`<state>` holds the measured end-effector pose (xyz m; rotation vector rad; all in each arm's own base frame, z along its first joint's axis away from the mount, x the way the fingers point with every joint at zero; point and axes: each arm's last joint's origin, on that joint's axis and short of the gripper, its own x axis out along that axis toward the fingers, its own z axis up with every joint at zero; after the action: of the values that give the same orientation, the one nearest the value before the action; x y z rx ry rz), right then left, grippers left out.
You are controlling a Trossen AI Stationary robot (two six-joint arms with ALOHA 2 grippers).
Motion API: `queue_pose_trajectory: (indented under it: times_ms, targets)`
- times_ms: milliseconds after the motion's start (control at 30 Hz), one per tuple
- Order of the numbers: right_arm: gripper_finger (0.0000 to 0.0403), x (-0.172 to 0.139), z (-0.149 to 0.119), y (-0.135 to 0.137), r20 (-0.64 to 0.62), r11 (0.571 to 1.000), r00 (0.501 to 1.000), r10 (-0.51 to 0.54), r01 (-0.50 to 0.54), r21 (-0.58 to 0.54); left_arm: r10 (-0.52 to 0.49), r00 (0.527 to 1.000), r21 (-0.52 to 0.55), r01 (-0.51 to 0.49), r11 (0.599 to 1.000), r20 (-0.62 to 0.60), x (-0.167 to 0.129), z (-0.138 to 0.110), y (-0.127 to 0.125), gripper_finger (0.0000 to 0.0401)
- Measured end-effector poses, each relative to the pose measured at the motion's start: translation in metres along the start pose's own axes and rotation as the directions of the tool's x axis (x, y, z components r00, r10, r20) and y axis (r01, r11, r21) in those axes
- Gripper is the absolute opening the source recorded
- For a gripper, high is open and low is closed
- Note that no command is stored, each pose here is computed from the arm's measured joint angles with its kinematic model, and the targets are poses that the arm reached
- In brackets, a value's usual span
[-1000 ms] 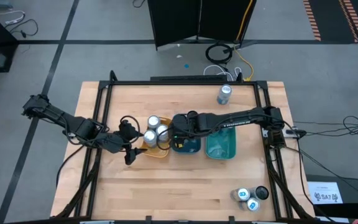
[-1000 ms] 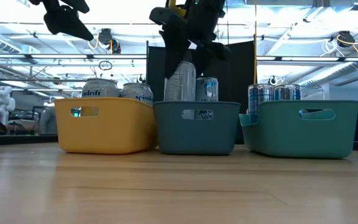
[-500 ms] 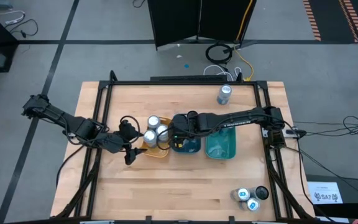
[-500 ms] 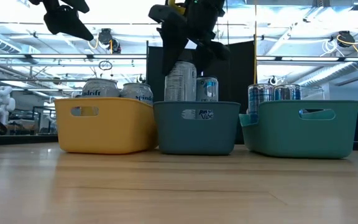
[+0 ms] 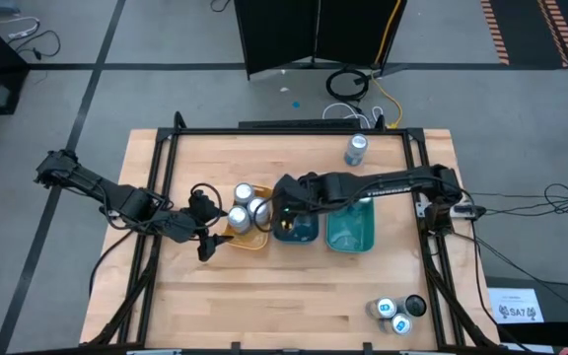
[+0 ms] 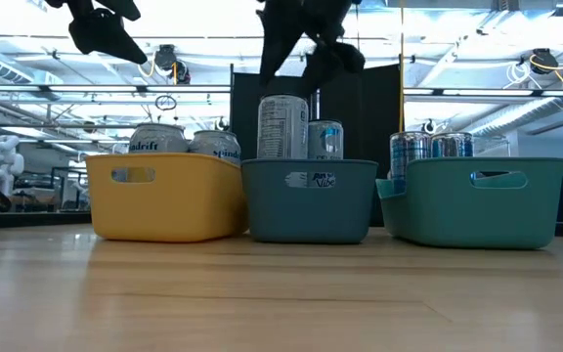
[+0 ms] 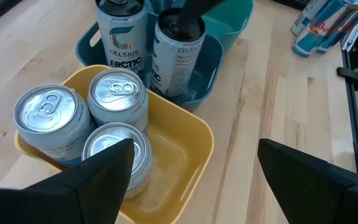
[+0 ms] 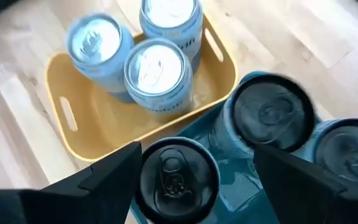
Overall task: Sort soda cans
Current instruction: Put the white-blue soda can into the blue bin, then adjust the yellow bin
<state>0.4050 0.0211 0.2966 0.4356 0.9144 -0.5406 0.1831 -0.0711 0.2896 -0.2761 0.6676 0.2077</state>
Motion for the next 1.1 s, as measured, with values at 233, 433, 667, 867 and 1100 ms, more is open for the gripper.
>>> queue_pose_trajectory:
  times_ms: [233, 433, 667, 867, 1100]
  targets:
    - [0.0302, -0.030, 0.006, -0.008, 0.046, 0.999, 0.998, 0.037, -0.038, 0.014, -0.006, 1.000, -0.004, 0.006, 1.000, 0.007, 0.000, 0.001, -0.001, 0.0350]
    - [0.0302, -0.070, -0.002, -0.026, 0.002, 0.999, 1.000, 0.008, -0.008, 0.048, -0.011, 1.000, -0.007, 0.011, 1.000, 0.005, 0.000, 0.001, -0.001, 0.0350]
    - [0.0300, -0.113, -0.036, -0.030, -0.048, 0.991, 0.994, -0.102, 0.105, 0.079, 0.010, 1.000, -0.083, -0.009, 0.997, 0.004, 0.000, 0.000, 0.000, 0.0350]
    - [0.0300, -0.138, -0.074, -0.029, -0.099, 0.955, 0.960, -0.262, 0.273, 0.120, 0.152, 0.986, -0.230, -0.165, 0.959, -0.073, 0.002, -0.006, 0.017, 0.0350]
    - [0.0300, -0.141, -0.103, -0.020, -0.096, 0.946, 0.960, -0.262, 0.275, 0.171, 0.244, 0.946, -0.289, -0.299, 0.910, -0.212, 0.004, -0.010, 0.038, 0.0350]
